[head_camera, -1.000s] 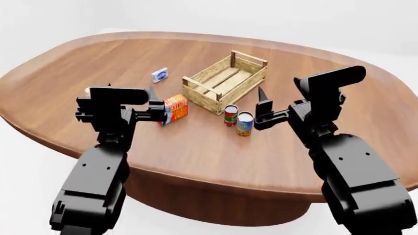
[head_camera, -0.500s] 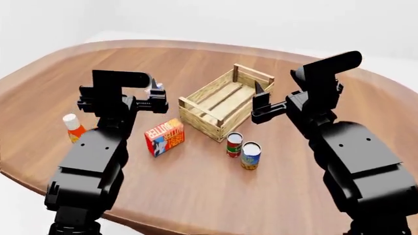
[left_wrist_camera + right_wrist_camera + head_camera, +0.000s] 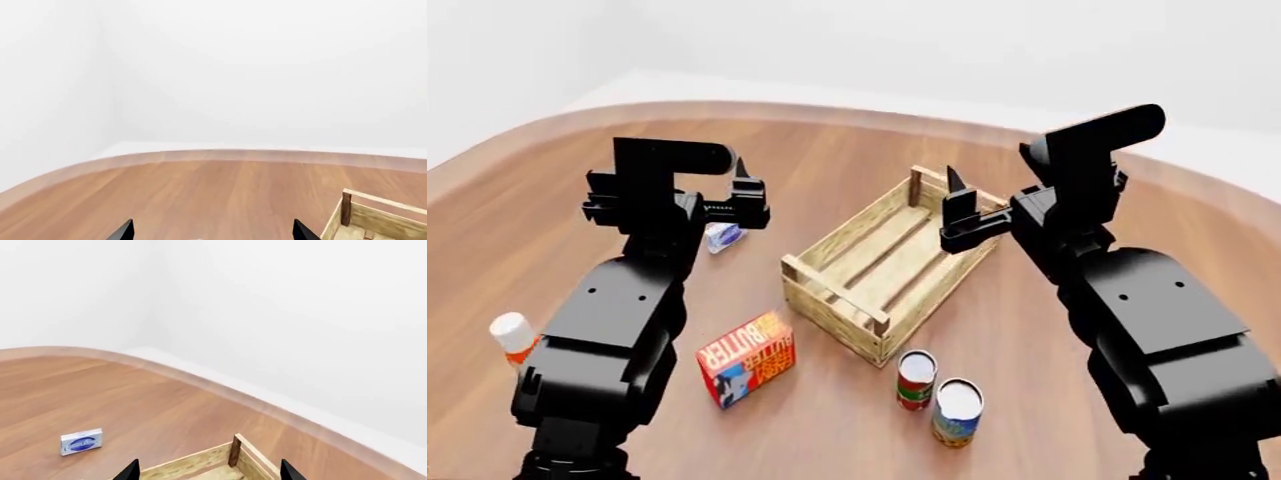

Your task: Pick up the ketchup, and put it in the wooden tray.

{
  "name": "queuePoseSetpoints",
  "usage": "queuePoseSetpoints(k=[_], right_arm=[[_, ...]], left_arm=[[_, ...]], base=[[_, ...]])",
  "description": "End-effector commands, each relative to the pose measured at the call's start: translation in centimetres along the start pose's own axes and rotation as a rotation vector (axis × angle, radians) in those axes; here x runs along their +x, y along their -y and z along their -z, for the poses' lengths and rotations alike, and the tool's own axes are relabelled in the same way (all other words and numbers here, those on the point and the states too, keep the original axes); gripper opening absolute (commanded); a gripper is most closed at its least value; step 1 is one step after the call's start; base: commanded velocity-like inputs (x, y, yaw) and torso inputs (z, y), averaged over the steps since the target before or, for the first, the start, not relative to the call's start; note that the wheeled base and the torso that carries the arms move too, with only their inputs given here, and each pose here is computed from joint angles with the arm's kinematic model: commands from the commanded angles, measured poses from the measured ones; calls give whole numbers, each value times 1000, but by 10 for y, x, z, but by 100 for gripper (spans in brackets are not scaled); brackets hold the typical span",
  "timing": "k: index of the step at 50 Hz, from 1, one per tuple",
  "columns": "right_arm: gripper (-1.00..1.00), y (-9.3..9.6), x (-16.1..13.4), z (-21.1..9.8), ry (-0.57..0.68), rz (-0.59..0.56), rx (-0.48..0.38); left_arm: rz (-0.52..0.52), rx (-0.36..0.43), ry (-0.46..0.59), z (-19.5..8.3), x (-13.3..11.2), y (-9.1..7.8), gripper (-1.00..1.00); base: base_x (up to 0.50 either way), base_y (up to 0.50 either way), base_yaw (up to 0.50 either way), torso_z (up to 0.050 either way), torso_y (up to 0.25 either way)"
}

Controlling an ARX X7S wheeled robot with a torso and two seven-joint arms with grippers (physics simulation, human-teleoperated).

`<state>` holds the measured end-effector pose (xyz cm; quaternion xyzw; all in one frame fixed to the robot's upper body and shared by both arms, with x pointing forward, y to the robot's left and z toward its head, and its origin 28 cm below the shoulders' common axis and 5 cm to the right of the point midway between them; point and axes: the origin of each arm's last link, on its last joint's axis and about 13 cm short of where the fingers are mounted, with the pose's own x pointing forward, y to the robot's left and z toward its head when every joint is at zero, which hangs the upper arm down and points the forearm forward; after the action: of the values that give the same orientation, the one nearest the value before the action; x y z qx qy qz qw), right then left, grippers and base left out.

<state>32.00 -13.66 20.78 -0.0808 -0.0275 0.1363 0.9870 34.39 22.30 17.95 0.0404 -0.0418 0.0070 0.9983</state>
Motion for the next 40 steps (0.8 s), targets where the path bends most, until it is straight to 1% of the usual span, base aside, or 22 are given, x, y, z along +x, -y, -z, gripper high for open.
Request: queuePoseSetpoints(k=[1, 15, 25, 29, 34, 40], right_arm=[[100, 0, 0, 1, 2, -2, 3], [100, -1, 1, 2, 7, 5, -2], [100, -3, -1, 1, 15, 1, 7], [100, -3, -1, 1, 15, 4, 6], [100, -3, -2, 0, 16, 7, 5], [100, -3, -3, -2, 22, 13, -4]], left_arm=[[-1, -1, 4, 0, 0, -1, 100], [1, -13, 4, 0, -3, -2, 100], [-14, -19, -16, 2, -9, -9, 100], [-18, -11, -42, -2, -20, -16, 100], [-43, -6, -69, -11, -39, -30, 100], [-78, -4, -49, -26, -64, -49, 100]], base=[[484, 126, 0, 0, 0], [472, 123, 0, 0, 1], [0, 0, 0, 0, 1], [0, 0, 0, 0, 0], [0, 0, 0, 0, 0], [0, 0, 0, 0, 0]])
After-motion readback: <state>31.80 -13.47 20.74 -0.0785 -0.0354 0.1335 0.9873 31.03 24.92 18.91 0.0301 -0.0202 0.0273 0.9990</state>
